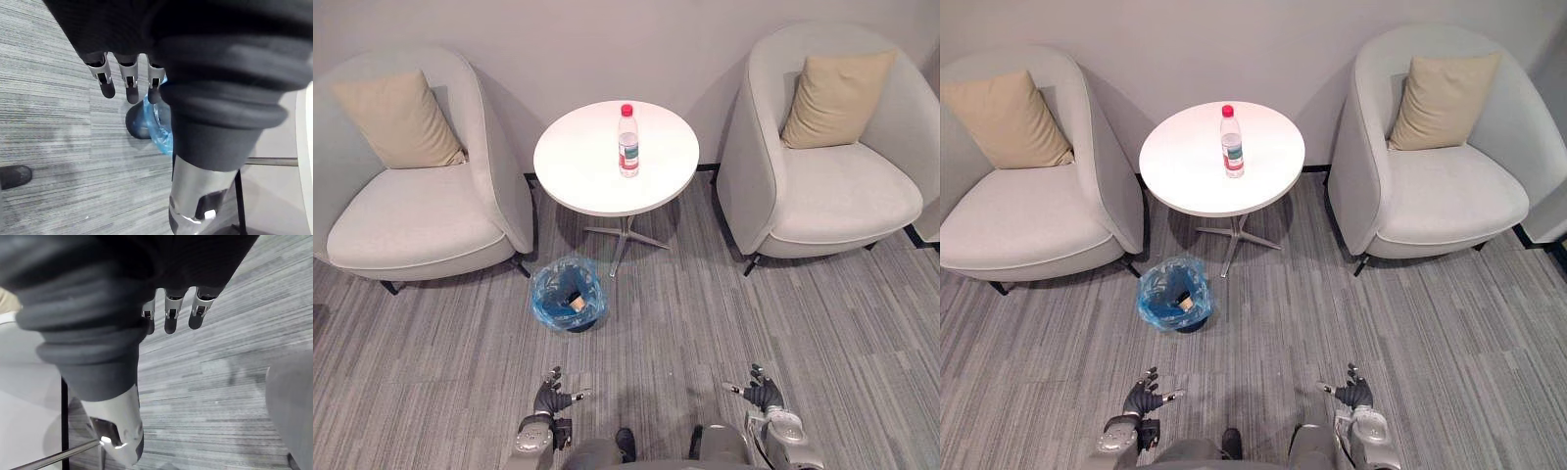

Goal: Gather rubbish on tea table into small bin, then transfer packed bag to large trash can.

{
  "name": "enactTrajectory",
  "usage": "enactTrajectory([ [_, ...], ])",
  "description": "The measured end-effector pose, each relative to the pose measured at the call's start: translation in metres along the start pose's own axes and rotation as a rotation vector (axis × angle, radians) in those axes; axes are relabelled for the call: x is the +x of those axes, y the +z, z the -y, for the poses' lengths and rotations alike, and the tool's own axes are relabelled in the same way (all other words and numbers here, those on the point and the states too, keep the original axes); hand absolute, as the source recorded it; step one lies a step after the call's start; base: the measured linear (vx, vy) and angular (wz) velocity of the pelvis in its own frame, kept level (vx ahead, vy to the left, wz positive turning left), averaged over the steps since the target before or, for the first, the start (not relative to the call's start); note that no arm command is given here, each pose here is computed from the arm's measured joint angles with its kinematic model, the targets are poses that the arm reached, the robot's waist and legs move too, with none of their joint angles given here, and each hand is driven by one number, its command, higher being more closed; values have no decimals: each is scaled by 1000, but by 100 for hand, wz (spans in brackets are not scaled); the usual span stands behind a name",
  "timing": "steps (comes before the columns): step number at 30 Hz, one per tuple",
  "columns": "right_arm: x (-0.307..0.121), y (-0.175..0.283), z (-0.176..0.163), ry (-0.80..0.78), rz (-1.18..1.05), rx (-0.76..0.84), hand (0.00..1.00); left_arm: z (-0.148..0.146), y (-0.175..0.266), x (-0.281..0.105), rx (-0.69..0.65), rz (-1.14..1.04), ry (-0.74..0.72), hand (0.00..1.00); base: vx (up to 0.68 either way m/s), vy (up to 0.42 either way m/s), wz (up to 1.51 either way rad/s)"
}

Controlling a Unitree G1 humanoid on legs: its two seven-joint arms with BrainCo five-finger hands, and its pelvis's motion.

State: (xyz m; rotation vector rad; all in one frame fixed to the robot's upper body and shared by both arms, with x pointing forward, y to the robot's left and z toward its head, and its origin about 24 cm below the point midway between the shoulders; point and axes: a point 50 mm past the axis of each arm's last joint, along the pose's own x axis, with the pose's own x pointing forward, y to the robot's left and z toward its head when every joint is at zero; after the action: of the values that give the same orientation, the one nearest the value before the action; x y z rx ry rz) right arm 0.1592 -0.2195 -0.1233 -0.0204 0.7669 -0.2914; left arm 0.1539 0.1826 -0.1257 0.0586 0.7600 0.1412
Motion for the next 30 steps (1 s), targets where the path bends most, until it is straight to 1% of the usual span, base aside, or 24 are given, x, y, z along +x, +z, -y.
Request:
enactTrajectory([
  [3,-4,-12,1,-5,-39,2,0,-5,-1,0,12,1,9,0,361,-198,63],
  [5,-3,-13,9,-22,-52,-14,0,3,-8,-1,-13,-35,1,0,346,-252,29],
  [7,-1,-8,8,-20,-35,-14,0,4,-14,-3,-28,-52,6,0,315,-239,7],
  [10,-3,-12,7,-16,-44,-10,0,6,-16,-5,-54,-60,10,0,251,-229,17],
  [13,-5,-14,7,-24,-41,4,0,10,-22,-8,-62,-78,-14,0,240,-123,-3],
  [19,-7,-18,15,-55,-55,29,0,15,-16,-6,-62,-58,-31,0,251,96,-4],
  [23,-7,-19,6,-34,-60,41,0,7,-14,-4,-43,-52,-16,0,301,134,9],
  [28,-4,-12,1,-11,-41,25,0,6,-24,-9,-42,-89,-16,0,216,103,-7],
  [30,-5,-16,-6,13,-51,-2,0,2,-26,-9,-3,-94,-21,0,282,50,20],
])
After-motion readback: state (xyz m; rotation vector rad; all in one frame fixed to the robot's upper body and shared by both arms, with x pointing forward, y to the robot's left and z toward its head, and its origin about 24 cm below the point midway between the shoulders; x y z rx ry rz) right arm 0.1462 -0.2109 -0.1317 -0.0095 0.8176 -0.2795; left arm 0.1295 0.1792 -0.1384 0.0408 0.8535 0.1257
